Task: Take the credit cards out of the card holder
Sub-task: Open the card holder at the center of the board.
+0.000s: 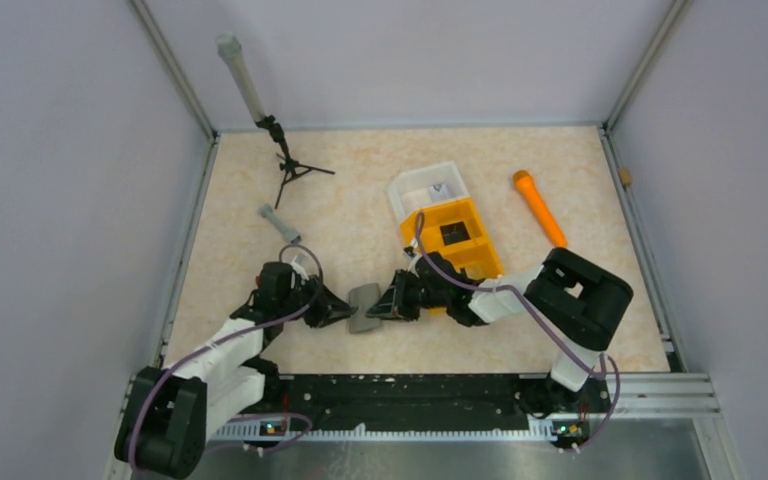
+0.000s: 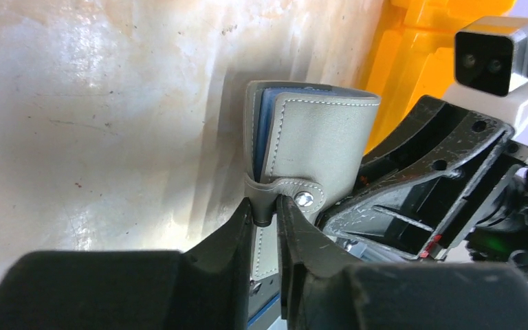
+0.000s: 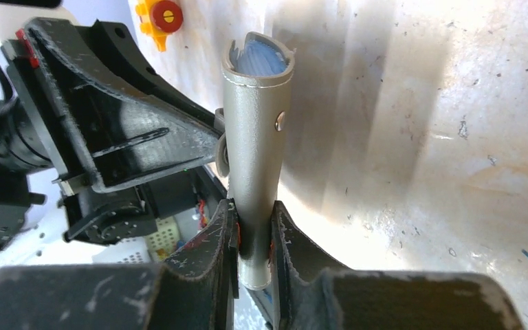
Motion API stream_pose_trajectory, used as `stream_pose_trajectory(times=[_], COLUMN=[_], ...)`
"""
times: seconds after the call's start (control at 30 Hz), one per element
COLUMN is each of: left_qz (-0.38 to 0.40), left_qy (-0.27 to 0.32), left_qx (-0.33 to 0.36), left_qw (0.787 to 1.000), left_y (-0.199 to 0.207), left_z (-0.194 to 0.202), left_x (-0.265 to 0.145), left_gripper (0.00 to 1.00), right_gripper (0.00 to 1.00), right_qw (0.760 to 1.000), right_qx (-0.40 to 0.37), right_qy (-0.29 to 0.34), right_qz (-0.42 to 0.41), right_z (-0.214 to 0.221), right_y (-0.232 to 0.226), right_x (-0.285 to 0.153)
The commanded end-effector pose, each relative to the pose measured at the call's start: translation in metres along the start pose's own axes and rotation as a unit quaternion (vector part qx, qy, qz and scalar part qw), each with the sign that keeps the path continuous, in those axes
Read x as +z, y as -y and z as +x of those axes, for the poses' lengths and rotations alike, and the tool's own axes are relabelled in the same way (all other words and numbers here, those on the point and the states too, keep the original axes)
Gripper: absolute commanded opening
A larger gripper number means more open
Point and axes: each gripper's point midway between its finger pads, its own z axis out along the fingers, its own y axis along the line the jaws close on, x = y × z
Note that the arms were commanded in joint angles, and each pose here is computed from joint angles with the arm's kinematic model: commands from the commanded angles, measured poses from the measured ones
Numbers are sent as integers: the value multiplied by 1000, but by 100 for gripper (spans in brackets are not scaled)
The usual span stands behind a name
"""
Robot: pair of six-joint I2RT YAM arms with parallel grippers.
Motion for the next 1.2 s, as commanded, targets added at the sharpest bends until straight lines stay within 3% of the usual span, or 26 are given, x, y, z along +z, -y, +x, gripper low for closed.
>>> stream_pose_trajectory(times=[0.0, 0.1, 0.23, 0.3, 0.47, 1.17], left_qz=[38, 31, 30, 18, 1, -10], left_qy=[-19, 11, 31, 47, 83, 65], left_qx=[58, 99, 131, 143, 159, 191], left_qw=[997, 995, 990, 988, 984, 979], left_y=[37, 47, 62, 70, 91, 121], left_z=[0, -10, -17, -25, -42, -34], left_x=[-14, -26, -37, -42, -51, -22], left_gripper=[27, 41, 71, 76, 61, 55], right_gripper=[0, 0, 0, 0, 0, 0], right_qw=[994, 991, 977, 970, 951, 942], right_qx=[-83, -129, -193, -214, -252, -268], right_qy=[26, 45, 70, 83, 113, 127], right_qz=[-68, -13, 55, 75, 142, 156], right_z=[-18, -28, -47, -54, -65, -67], right_y=[-69, -62, -63, -66, -64, -81], right_x=[-13, -20, -35, -41, -54, -52])
